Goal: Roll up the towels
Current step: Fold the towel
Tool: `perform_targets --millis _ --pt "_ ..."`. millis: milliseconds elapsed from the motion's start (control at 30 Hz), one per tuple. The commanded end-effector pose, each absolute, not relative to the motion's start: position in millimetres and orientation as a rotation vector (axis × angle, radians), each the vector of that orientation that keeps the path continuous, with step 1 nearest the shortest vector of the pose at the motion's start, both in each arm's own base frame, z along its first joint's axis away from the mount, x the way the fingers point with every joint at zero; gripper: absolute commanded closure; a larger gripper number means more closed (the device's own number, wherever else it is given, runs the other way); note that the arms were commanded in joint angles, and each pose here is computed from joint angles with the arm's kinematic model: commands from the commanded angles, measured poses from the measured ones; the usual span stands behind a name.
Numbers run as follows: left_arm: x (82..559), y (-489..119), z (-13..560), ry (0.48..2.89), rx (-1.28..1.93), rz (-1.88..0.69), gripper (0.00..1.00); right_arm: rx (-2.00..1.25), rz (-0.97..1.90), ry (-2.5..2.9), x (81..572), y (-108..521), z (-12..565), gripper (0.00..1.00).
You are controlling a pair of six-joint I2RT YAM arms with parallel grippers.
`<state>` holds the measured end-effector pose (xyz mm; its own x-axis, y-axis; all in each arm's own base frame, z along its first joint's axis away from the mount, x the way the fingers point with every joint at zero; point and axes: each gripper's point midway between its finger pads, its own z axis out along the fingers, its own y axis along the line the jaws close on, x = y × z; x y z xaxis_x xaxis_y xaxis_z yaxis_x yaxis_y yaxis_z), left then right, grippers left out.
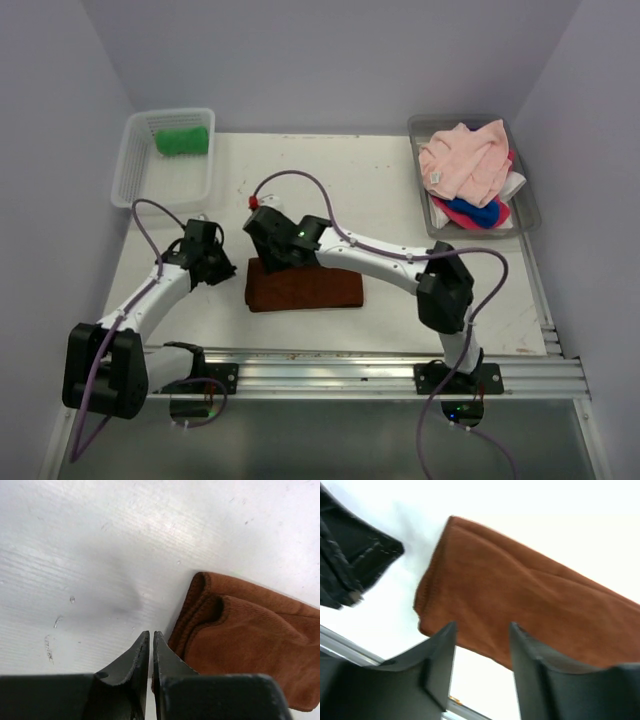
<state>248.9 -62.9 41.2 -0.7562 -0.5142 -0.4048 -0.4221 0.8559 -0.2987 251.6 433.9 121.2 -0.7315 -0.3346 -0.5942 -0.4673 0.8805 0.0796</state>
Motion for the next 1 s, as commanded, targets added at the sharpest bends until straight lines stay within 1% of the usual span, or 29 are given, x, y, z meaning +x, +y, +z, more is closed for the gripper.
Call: perform_targets --millis 0,33,67,100,133,167,200,267,333,600,767,867,933,967 --pt "262 -58 70 2.477 -0.618 -0.25 0.87 -0.435 0.284 2.412 271 385 151 0.54" --pt "267 -63 76 2.456 -0.574 -0.286 0.86 -0.393 0.32 2.429 272 380 148 0.59" --pt "269 -75 85 2.44 -0.525 -0.369 0.86 -0.334 0.341 2.439 281 365 151 0.7" --pt "271 -81 90 2.426 -0.493 -0.404 0.86 -0.316 0.321 2.485 277 350 132 0.76" --pt "275 -88 97 2.402 -0.461 -0.436 0.86 -0.272 0.349 2.482 281 345 130 0.81" --pt "276 -103 106 2.388 -0.399 -0.473 0.86 -0.251 0.351 2.493 282 336 125 0.84" --pt "276 -113 109 2.385 -0.357 -0.491 0.86 -0.21 0.34 2.513 285 318 118 0.9" --pt "275 -146 111 2.404 -0.249 -0.581 0.86 -0.179 0.335 2.538 290 304 110 0.94" --pt "276 -159 106 2.43 -0.219 -0.619 0.87 -0.15 0.294 2.564 298 286 99 0.95" --pt "305 -146 55 2.561 -0.313 -0.39 0.9 -0.132 0.16 2.634 319 258 63 0.96" --pt "315 -138 36 2.634 -0.316 -0.326 0.91 -0.168 0.061 2.669 325 247 33 0.98" --pt "317 -138 32 2.65 -0.294 -0.312 0.91 -0.167 -0.011 2.707 318 236 12 1.0" --pt "320 -134 29 2.658 -0.285 -0.265 0.91 -0.145 0.014 2.713 313 235 6 1.0" --pt "320 -134 23 2.679 -0.28 -0.256 0.91 -0.139 0.021 2.73 302 229 0 1.0"
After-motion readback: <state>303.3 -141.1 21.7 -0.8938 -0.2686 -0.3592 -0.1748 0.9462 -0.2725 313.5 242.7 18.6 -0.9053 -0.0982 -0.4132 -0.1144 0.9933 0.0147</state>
